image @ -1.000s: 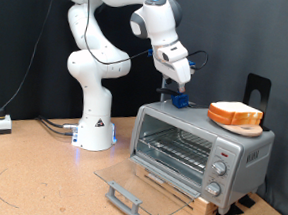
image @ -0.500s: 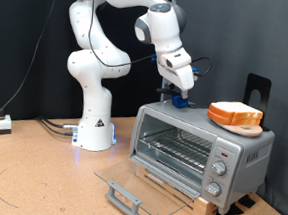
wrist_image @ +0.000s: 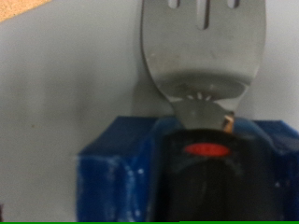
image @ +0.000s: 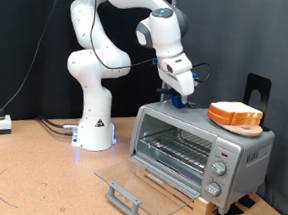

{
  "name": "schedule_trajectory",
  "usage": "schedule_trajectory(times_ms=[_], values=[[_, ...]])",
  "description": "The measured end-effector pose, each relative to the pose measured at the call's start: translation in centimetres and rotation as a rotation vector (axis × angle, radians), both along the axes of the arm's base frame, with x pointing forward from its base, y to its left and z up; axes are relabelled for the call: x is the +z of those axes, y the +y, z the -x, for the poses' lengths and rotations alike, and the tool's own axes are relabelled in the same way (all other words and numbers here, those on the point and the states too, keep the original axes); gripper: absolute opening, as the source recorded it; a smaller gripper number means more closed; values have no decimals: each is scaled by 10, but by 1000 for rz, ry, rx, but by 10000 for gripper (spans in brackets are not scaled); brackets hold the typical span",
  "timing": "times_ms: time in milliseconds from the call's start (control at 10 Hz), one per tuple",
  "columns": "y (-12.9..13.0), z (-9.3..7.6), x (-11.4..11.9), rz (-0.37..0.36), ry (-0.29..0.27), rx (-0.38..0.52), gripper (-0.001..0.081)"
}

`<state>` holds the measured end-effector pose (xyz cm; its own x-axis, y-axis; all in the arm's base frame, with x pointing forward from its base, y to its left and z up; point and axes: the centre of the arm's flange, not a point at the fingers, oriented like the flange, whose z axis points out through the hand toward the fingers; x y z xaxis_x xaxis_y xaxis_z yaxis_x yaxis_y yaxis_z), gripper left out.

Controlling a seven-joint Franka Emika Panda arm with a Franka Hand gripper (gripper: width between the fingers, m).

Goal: Make a piece of toast with the oven

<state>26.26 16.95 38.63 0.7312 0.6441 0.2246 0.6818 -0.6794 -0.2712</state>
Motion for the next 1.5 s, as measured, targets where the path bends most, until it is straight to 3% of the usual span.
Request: schedule_trajectory(times_ms=[900, 1000, 1100, 1300, 1500], values=[[1, -2, -6, 4, 9, 8, 809], [1, -2, -6, 4, 9, 8, 669], [1, -2, -7, 5, 10, 8, 669], [1, -2, -8, 5, 13, 7, 394], [1, -2, -9, 7, 18, 7, 396]])
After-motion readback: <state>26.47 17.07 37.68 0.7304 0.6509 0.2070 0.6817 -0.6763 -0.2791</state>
